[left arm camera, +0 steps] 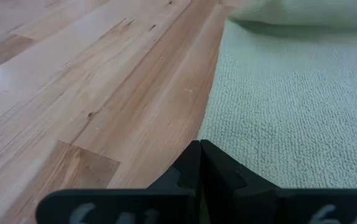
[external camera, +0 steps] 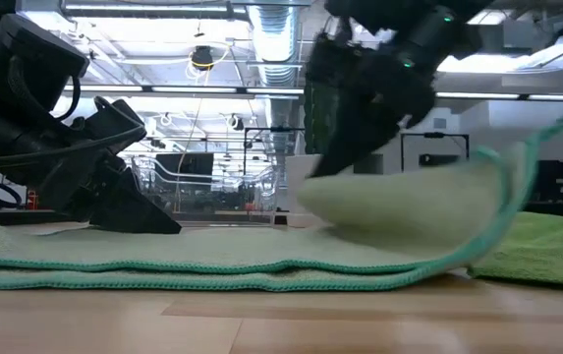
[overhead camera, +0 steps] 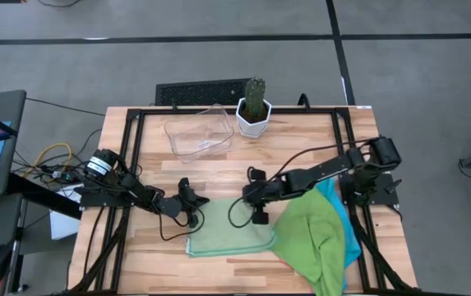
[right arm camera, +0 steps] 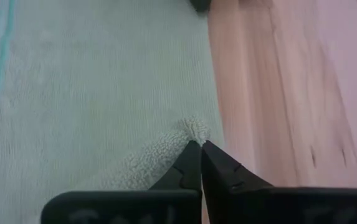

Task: Fold microfiber towels
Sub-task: Fold the light green microfiber towel

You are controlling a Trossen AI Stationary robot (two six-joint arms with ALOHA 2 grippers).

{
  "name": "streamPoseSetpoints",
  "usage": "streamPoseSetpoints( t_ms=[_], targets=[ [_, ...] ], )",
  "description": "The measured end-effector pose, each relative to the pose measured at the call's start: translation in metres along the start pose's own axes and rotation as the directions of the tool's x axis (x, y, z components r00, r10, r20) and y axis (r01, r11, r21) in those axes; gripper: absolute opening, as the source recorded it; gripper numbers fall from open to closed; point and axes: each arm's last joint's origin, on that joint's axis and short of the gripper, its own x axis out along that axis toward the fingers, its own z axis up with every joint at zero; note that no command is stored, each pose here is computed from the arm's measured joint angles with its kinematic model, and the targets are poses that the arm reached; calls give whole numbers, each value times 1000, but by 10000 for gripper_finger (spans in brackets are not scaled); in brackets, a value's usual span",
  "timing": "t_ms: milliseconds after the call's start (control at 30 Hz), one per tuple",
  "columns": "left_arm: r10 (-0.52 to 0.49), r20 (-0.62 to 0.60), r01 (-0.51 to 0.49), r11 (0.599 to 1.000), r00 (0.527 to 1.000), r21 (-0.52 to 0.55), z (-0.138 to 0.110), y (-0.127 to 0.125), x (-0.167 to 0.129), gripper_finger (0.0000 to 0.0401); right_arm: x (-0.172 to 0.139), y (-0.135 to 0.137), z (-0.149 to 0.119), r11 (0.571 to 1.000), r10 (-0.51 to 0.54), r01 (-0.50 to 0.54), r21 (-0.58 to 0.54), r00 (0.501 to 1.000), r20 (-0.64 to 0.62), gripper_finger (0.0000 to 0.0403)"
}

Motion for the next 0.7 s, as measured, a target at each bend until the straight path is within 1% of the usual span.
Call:
streamPoseSetpoints(
  t_ms=[167, 367, 500, 700],
  targets=[
    [0, -1, 0, 1000, 1000, 0, 0, 0, 0, 0, 7, -4, 8, 1000, -7, 7, 2, 1000, 0, 28],
    [0, -2, 0, 1000, 1000, 1, 0, 0, 0, 0, 20, -11, 2, 1000, -22, 23, 15, 999, -42, 21],
    [1, -2, -1, 1000, 1000, 1, 0, 0, 0, 0, 28, -12, 1, 999, -24, 25, 23, 999, -28, 28],
    [1, -2, -1, 1000, 1000, 1, 0, 0, 0, 0, 28, -13, 2, 999, -26, 27, 34, 999, -18, 31]
  ],
)
